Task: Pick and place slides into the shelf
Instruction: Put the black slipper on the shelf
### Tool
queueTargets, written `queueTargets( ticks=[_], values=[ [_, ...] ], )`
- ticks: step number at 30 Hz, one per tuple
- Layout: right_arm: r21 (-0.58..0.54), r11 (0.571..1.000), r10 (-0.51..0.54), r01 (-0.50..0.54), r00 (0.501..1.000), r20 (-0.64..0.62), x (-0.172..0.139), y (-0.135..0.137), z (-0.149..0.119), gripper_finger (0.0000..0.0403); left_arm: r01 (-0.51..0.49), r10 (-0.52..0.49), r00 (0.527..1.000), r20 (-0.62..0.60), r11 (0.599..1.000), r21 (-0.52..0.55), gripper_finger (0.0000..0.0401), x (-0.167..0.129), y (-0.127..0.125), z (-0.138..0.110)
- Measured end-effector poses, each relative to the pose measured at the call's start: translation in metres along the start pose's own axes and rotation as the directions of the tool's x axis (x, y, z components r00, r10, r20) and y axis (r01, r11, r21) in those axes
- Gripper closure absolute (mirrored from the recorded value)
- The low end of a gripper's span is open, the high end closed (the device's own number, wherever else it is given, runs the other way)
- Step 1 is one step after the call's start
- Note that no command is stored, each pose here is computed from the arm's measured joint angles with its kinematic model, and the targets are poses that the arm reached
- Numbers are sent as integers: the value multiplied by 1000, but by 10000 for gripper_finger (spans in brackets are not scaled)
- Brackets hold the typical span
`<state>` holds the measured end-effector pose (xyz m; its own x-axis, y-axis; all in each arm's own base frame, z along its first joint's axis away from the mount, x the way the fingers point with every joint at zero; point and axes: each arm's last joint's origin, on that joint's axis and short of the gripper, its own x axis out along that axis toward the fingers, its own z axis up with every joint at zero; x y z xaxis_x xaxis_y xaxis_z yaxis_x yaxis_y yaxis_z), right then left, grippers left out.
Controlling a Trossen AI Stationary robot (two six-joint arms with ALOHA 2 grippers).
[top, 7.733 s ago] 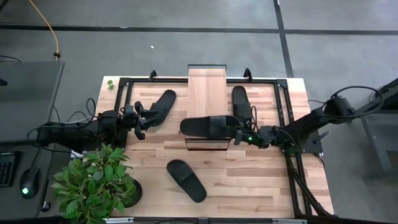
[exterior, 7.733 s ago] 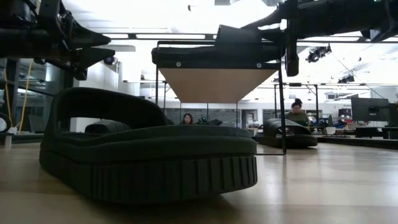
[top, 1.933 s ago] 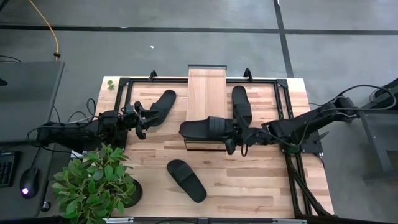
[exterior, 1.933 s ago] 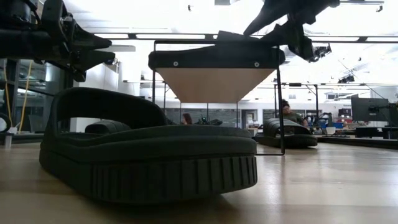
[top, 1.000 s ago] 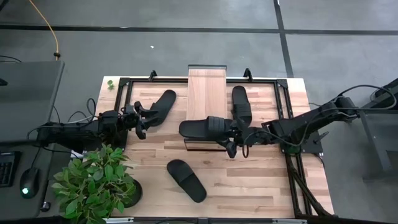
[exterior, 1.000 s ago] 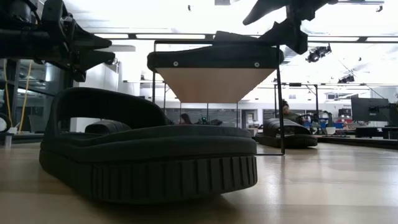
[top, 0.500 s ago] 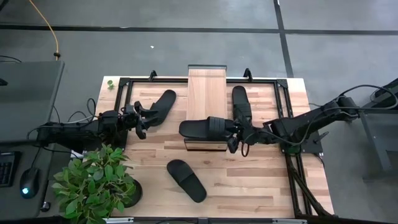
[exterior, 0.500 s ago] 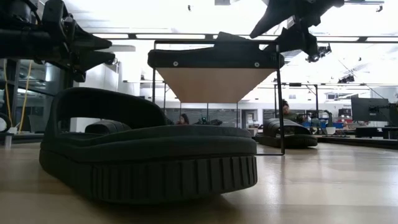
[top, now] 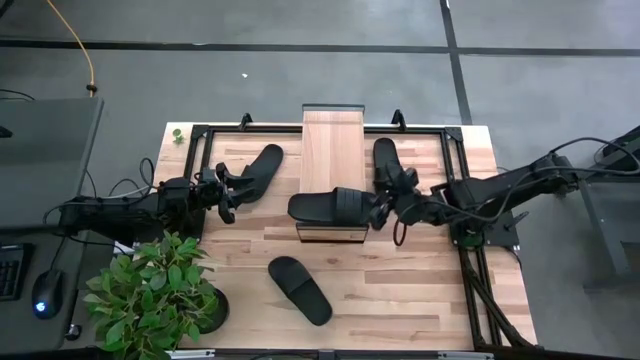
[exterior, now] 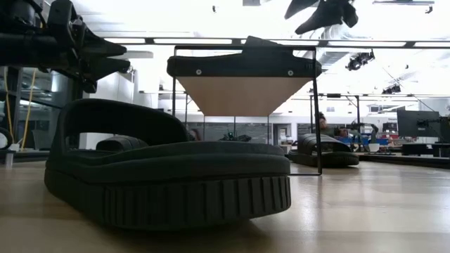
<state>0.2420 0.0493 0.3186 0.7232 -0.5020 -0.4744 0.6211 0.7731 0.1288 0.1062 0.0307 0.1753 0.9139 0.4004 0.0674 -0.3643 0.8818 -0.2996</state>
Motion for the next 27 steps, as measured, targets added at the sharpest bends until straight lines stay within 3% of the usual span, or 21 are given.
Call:
queueTargets(
  ticks=[5, 11, 17, 27],
  values=[
    [-80, 993, -93, 89, 995, -39, 1, -10, -5, 169, 0, 0, 1000, -1, 1000, 0, 233, 0, 0, 0],
    [-76, 981, -186, 178, 975, -119, 1, -20, -15, 169, 0, 0, 1000, -1, 1000, 0, 233, 0, 0, 0],
    [-149, 952, -283, 266, 954, -101, -2, -28, -18, 169, -6, 6, 1000, -13, 1000, 3, 233, 0, 0, -1],
    [-185, 937, -317, 296, 944, -95, 3, -32, -30, 169, -39, 39, 998, -40, 999, 10, 233, 0, 2, -4]
  ],
)
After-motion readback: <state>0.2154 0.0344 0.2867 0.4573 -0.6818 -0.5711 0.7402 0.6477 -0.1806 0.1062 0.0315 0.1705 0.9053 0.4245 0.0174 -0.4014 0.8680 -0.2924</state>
